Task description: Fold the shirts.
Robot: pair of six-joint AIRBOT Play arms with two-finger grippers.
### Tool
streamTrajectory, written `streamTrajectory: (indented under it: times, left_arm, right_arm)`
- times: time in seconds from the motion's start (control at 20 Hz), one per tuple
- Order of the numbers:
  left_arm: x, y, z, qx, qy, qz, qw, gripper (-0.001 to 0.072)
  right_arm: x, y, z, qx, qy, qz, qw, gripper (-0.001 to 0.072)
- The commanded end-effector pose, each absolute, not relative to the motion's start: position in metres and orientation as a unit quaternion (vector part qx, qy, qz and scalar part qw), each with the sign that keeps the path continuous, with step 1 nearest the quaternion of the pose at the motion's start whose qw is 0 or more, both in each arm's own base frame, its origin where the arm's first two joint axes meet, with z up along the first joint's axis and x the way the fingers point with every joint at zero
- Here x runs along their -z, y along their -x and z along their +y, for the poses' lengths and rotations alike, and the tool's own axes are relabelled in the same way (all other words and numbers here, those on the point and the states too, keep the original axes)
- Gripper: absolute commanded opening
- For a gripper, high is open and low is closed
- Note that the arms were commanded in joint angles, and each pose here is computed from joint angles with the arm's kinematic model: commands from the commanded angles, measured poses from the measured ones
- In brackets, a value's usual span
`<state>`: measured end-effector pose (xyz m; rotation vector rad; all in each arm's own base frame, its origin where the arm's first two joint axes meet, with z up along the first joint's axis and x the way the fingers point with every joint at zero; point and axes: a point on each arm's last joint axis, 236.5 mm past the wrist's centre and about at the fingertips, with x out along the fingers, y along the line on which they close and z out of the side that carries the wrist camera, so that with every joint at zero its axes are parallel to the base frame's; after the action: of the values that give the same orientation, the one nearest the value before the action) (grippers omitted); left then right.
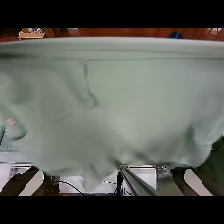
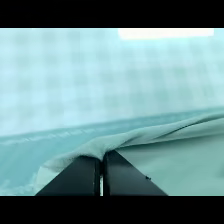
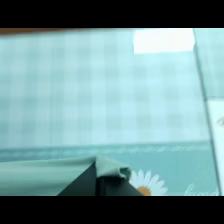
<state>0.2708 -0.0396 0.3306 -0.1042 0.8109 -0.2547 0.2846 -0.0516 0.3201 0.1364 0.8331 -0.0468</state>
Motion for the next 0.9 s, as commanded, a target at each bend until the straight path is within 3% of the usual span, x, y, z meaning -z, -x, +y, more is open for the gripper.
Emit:
streamTrajectory:
  times: [0.0,0.25,0.45,0.65,0.85]
  left_arm:
    - [-0.248,-0.337,-0.059,0.179,0.079,0.506,0.84,0.0025]
    - [-0.123,-0.415,-0.105,0.224,0.08,0.609,0.757,0.0025]
    - [-0.043,-0.46,-0.112,0.209,0.104,0.633,0.738,0.0026]
    - [-0.014,-0.514,-0.11,0.204,0.093,0.572,0.789,0.0026]
    - [-0.031,-0.573,-0.101,0.194,0.056,0.46,0.865,0.0026]
  right_arm:
    - [-0.236,-0.334,-0.068,-0.009,-0.113,0.534,0.838,0.0023]
    - [-0.135,-0.395,-0.07,-0.014,-0.089,0.632,0.77,0.0023]
    - [-0.081,-0.465,-0.073,0.008,-0.043,0.606,0.794,0.0024]
    - [-0.05,-0.52,-0.056,-0.004,-0.029,0.561,0.827,0.0024]
    - [-0.046,-0.566,-0.053,-0.001,-0.023,0.494,0.869,0.0024]
